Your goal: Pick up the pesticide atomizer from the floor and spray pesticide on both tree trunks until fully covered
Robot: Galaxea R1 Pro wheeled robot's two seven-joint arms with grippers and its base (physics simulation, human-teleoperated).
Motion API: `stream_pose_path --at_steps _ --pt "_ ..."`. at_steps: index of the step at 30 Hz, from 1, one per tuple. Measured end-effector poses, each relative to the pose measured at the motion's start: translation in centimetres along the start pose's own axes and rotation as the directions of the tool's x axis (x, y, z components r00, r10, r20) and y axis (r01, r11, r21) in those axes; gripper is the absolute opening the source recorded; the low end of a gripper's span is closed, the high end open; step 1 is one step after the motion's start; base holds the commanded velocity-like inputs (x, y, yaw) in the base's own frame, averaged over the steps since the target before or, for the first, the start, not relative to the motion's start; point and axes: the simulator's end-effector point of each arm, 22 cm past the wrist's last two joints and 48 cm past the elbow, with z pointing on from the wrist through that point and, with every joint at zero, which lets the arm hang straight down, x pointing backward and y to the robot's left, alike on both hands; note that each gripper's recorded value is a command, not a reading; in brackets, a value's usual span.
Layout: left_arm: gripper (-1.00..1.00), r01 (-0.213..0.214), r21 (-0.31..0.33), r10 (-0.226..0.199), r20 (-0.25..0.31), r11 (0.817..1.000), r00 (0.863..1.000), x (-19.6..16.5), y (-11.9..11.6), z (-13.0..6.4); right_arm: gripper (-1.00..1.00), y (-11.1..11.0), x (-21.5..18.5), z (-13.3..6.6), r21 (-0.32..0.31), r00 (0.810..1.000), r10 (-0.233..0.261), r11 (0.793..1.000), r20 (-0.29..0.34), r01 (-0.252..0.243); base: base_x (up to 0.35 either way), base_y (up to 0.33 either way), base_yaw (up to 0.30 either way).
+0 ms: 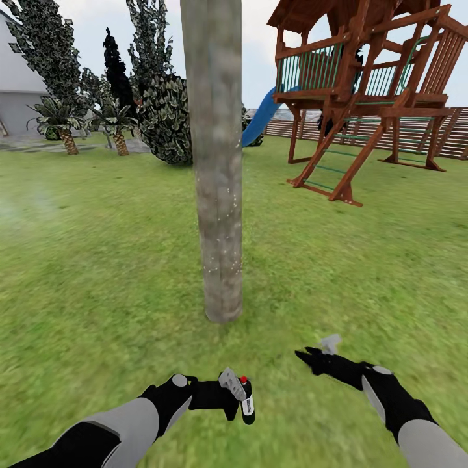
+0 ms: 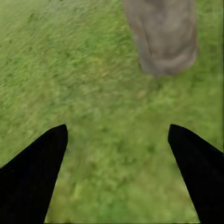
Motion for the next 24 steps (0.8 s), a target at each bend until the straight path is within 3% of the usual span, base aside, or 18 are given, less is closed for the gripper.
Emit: stream_pose_path --at_steps 8,10,11,12,13,14,15,16,17,19,20,22,23,24 --pt "-1.0 0.005 -0.013 -0.005 0.004 1.0 1.0 -0.1 0.3 0.0 1.0 -0.6 -0.1 -0.2 0.016 1.0 -0.003 1.0 0.004 0.003 0.0 0.0 0.0" --pt "-1.0 0.103 -0.114 -0.092 0.1 0.988 0.991 -2.0 2.8 -0.3 1.0 -2.8 -0.2 -0.4 0.119 1.0 -0.007 0.993 0.01 0.006 0.0 0.0 0.0" --pt "-1.0 0.183 -0.221 -0.148 0.166 0.958 0.975 -2.9 5.5 -1.0 1.0 -5.4 -0.3 -0.8 0.239 1.0 -0.014 0.971 0.016 0.009 0.0 0.0 0.0" --pt "-1.0 0.215 -0.304 -0.164 0.186 0.928 0.969 -2.8 7.5 -1.6 1.0 -7.5 0.2 -1.4 0.333 1.0 -0.01 0.943 0.013 0.005 0.0 0.0 0.0" --pt "-1.0 0.26 -0.432 -0.183 0.212 0.863 0.96 -2.4 10.5 -2.8 1.0 -10.2 2.7 -2.6 0.46 1.0 0.017 0.888 -0.014 -0.009 0.0 0.0 0.0" --pt "-1.0 0.272 -0.516 -0.184 0.217 0.812 0.959 -1.8 12.4 -3.9 1.0 -11.5 5.1 -3.4 0.526 0.999 0.039 0.85 -0.033 -0.016 0.0 0.0 0.0" --pt "-1.0 0.284 -0.585 -0.187 0.222 0.76 0.957 -1.4 13.9 -5.0 1.0 -12.4 7.6 -4.3 0.575 0.998 0.053 0.818 -0.045 -0.017 0.0 0.0 0.0" --pt "-1.0 0.296 -0.655 -0.193 0.227 0.695 0.955 -0.7 15.4 -6.3 1.0 -12.8 11.1 -5.5 0.62 0.996 0.068 0.785 -0.058 -0.018 0.0 0.0 0.0" --pt "-1.0 0.299 -0.7 -0.198 0.225 0.648 0.954 0.2 16.6 -7.6 1.0 -12.4 14.7 -6.5 0.642 0.991 0.098 0.767 -0.086 -0.02 0.0 0.0 0.0" --pt "-1.0 0.303 -0.757 -0.206 0.223 0.579 0.953 2.0 19.0 -10.9 1.0 -11.2 19.9 -8.2 0.658 0.98 0.148 0.753 -0.135 -0.023 0.0 0.0 0.0" --pt "-1.0 0.305 -0.768 -0.209 0.225 0.563 0.952 2.5 19.6 -11.8 1.0 -10.5 22.1 -9.1 0.661 0.973 0.169 0.75 -0.159 -0.022 0.0 0.0 0.0" --pt "-1.0 0.348 -0.792 -0.235 0.263 0.501 0.936 3.8 21.3 -14.6 1.0 -10.0 24.0 -9.9 0.664 0.966 0.185 0.748 -0.18 -0.02 0.0 0.0 0.0" --pt "-1.0 0.392 -0.796 -0.257 0.303 0.462 0.918 4.4 22.1 -16.0 1.0 -9.8 24.6 -10.2 0.665 0.964 0.191 0.747 -0.187 -0.019 0.0 0.0 0.0" --pt "-1.0 0.408 -0.796 -0.264 0.318 0.447 0.911 4.6 22.4 -16.5 1.0 -9.7 24.9 -10.3 0.665 0.963 0.194 0.746 -0.19 -0.019 0.0 0.0 0.0"
